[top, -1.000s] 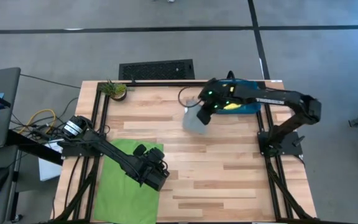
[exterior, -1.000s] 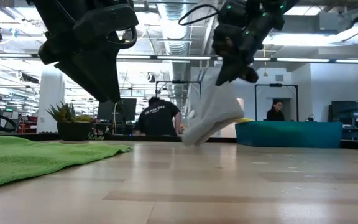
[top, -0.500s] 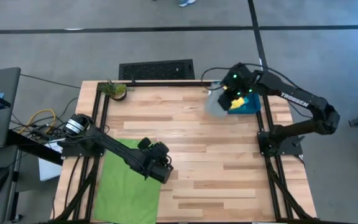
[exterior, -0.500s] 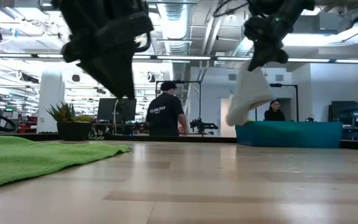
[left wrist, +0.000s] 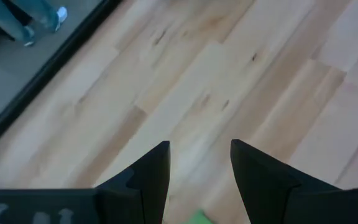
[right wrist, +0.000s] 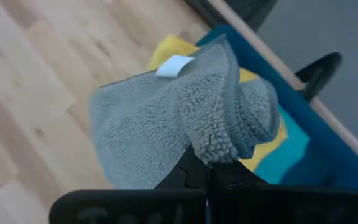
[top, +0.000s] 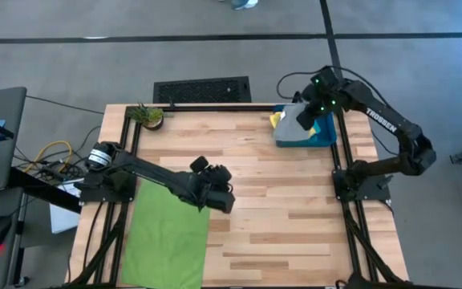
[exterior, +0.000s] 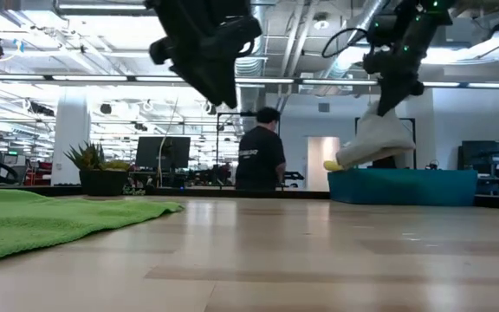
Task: Fold microfiber towels
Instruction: Stack the gray microfiber cloth on top of the yellow microfiber cloth in the blue bin
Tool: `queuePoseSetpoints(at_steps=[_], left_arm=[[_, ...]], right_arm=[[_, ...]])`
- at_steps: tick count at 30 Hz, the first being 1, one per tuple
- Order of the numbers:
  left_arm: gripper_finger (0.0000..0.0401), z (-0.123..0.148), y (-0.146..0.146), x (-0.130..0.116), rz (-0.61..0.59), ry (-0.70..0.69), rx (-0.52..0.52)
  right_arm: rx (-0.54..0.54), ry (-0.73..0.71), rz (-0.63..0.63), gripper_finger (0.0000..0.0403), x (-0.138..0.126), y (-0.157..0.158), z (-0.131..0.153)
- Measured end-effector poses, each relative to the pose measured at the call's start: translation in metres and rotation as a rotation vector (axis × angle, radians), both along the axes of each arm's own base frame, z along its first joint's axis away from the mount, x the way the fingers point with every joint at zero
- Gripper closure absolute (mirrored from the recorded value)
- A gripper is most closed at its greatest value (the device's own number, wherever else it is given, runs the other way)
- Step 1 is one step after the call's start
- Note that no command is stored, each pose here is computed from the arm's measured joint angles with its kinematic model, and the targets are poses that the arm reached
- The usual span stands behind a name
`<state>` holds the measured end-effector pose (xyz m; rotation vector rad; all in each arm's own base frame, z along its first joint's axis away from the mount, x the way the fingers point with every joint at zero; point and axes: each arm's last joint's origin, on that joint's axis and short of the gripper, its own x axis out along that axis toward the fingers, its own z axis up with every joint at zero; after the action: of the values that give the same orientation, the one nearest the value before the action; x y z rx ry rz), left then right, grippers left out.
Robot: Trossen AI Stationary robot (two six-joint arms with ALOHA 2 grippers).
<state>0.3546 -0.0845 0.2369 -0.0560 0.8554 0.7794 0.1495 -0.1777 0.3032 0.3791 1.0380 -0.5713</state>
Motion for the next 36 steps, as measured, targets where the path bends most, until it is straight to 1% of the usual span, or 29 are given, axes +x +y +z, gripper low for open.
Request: queuePoseSetpoints(at_steps=[3, 5, 9, 12, 14, 17, 19, 21, 26, 30, 36], left_arm=[[0.0238, 0.004, 0.007, 0.006, -0.025, 0.0, 0.016], [0.0238, 0.006, 0.01, 0.008, -0.033, -0.003, 0.021], [0.0238, 0.006, 0.014, 0.011, -0.052, 0.002, 0.02], [0.0238, 0.006, 0.015, 0.011, -0.054, 0.005, 0.021], [0.0238, 0.006, 0.015, 0.011, -0.056, 0.005, 0.021], [0.0238, 0.006, 0.015, 0.011, -0.056, 0.006, 0.021], [0.0238, 0.006, 0.015, 0.011, -0.057, 0.007, 0.017], [0.0238, 0.006, 0.016, 0.011, -0.056, 0.008, 0.014], [0.0238, 0.006, 0.02, 0.012, -0.047, 0.01, 0.016], [0.0238, 0.006, 0.024, 0.013, -0.041, 0.015, 0.019], [0.0238, 0.006, 0.027, 0.013, -0.044, 0.023, 0.014]], right_arm=[[0.001, 0.019, -0.018, 0.0397, -0.004, -0.013, -0.007], [0.006, 0.042, -0.003, 0.0397, -0.003, -0.021, -0.013], [0.057, 0.102, 0.027, 0.0397, 0.002, -0.038, -0.034], [0.087, 0.13, 0.02, 0.0395, 0.006, -0.051, -0.05], [0.108, 0.146, -0.021, 0.0393, 0.005, -0.059, -0.059], [0.108, 0.221, -0.123, 0.0392, 0.002, -0.067, -0.069], [0.098, 0.276, -0.196, 0.0393, -0.002, -0.069, -0.071], [0.092, 0.309, -0.244, 0.0393, -0.006, -0.07, -0.071], [0.073, 0.31, -0.238, 0.039, -0.008, -0.07, -0.068], [0.08, 0.316, -0.236, 0.0387, -0.008, -0.071, -0.071], [0.082, 0.329, -0.238, 0.0359, -0.007, -0.072, -0.073]])
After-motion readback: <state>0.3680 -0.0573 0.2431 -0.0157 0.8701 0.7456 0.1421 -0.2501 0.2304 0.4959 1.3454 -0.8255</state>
